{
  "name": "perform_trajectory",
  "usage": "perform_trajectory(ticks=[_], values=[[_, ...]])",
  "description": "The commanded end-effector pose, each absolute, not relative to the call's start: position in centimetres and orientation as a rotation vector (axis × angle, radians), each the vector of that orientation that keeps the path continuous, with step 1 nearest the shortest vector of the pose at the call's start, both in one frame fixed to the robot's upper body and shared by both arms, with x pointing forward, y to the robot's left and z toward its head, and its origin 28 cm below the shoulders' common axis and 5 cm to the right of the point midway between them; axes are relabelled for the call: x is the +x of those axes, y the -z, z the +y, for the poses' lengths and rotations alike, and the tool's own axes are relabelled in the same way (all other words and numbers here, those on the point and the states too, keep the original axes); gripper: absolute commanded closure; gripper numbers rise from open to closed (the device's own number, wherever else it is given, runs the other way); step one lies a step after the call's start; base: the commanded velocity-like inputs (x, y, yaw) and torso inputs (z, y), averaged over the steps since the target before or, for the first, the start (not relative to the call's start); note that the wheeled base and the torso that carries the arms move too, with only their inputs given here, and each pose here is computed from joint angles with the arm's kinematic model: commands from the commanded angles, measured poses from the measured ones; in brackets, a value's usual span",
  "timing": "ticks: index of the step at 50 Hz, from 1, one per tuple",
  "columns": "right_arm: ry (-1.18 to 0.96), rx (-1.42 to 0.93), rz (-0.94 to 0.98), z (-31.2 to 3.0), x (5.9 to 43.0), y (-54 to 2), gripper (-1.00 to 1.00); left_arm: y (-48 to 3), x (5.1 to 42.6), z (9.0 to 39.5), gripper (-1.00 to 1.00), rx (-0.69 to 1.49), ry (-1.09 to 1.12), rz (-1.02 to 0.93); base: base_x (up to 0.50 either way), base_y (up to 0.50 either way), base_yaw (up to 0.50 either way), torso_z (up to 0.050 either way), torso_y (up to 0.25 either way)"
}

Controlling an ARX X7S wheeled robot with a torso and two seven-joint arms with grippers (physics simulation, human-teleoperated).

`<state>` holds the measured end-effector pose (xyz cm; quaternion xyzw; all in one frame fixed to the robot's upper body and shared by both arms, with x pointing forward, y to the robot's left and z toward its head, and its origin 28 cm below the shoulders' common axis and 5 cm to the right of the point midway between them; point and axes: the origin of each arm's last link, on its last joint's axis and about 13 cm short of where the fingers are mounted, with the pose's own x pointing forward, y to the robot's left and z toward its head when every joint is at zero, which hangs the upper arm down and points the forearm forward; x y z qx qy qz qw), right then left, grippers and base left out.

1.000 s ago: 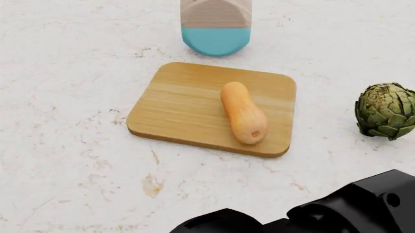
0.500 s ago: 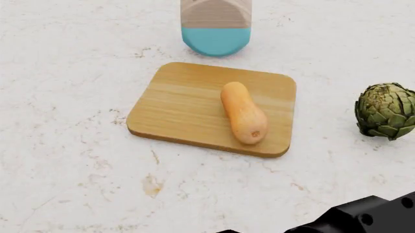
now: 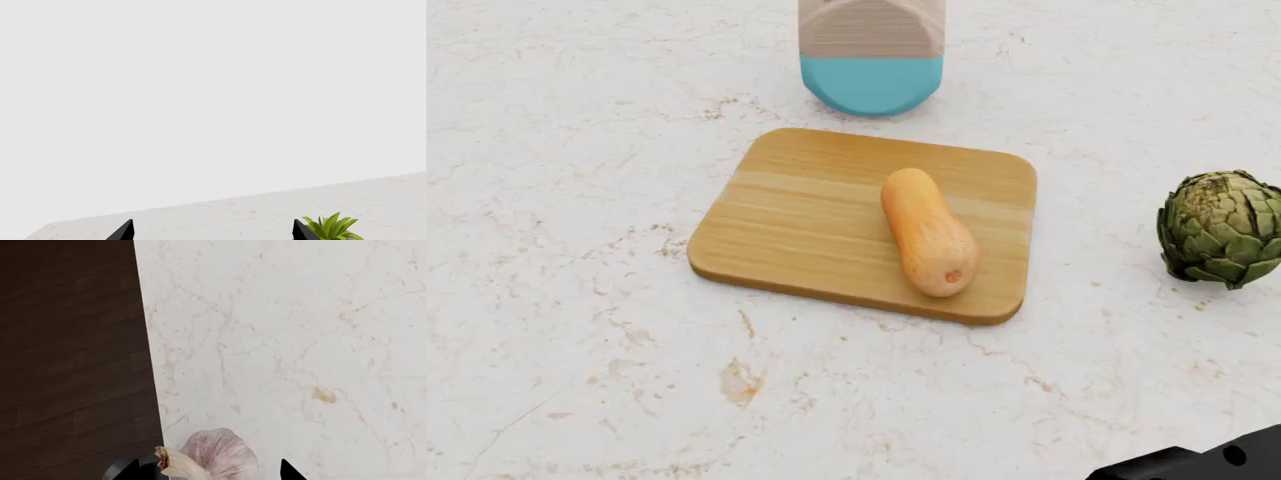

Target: Clear the non-vegetable object off the cutting board and place the vegetables onto it.

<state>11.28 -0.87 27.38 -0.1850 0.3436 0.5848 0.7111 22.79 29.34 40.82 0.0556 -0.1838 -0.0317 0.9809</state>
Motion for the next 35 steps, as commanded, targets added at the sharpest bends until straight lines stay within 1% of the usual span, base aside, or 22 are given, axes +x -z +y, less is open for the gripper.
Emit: perform_trajectory(ticks=[1,35], values=[[-1.29,-0.402,0.796,-1.0,11.4,-26.3,-1.0,-41.0,22.7,29.5,-1.0,0.111,0.064,-0.371,0.0,0.0,0.0,0.0,0.0],[-1.293,-0.355,0.889,-0.9,11.8,-24.1,-1.0,-41.0,22.5,29.8,-1.0,0.112,0.057,-0.372,0.0,0.0,0.0,0.0,0.0]])
